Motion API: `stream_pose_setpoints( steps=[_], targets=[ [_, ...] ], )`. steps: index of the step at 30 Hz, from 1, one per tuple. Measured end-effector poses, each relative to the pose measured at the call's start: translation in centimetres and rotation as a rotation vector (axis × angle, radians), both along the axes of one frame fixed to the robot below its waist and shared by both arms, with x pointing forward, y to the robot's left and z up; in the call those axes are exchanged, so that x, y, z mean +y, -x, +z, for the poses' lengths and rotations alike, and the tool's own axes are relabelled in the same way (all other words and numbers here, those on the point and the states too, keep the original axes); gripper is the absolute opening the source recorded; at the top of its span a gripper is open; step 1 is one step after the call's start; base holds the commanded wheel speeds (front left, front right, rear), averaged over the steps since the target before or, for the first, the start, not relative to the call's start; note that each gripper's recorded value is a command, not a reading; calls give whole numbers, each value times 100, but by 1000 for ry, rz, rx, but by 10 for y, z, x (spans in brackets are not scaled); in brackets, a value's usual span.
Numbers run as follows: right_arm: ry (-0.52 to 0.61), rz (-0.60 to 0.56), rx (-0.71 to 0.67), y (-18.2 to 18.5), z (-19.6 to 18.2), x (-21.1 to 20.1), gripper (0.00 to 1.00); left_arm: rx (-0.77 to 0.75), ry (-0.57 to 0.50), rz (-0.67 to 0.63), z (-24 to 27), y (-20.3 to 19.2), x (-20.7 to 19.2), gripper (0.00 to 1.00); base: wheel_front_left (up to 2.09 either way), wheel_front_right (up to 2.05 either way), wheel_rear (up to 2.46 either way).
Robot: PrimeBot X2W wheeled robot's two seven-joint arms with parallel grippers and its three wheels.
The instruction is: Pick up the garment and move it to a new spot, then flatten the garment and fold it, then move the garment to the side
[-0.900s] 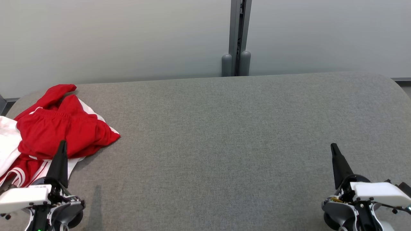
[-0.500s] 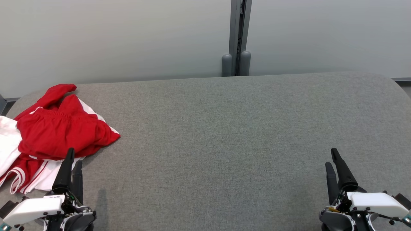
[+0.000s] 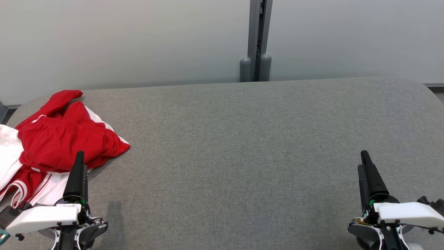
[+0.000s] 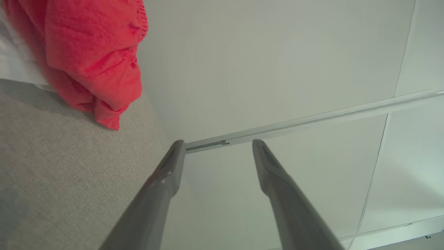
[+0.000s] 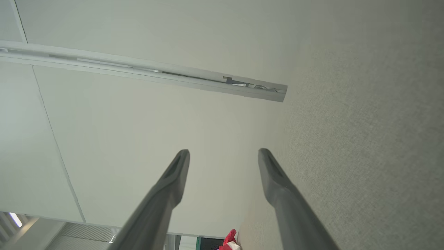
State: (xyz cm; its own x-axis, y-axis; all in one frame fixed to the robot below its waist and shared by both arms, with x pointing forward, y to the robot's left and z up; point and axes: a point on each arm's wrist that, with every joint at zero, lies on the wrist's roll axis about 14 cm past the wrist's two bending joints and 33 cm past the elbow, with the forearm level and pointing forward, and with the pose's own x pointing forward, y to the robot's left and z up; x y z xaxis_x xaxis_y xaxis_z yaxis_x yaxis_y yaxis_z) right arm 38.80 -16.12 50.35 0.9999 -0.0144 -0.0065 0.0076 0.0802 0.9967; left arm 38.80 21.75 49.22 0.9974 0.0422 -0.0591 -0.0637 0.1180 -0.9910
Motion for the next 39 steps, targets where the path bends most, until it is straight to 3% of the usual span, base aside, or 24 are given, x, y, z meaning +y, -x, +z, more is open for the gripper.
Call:
stream_pose_setpoints(
  steps=[34, 39],
  targets=[
    [730, 1, -203, -7, 49, 7, 100, 21, -747, -12, 13, -4, -14, 100, 0, 0, 0],
    [810, -5, -219, -6, 52, 7, 100, 13, -819, -10, 16, -4, -16, 100, 0, 0, 0]
  ],
)
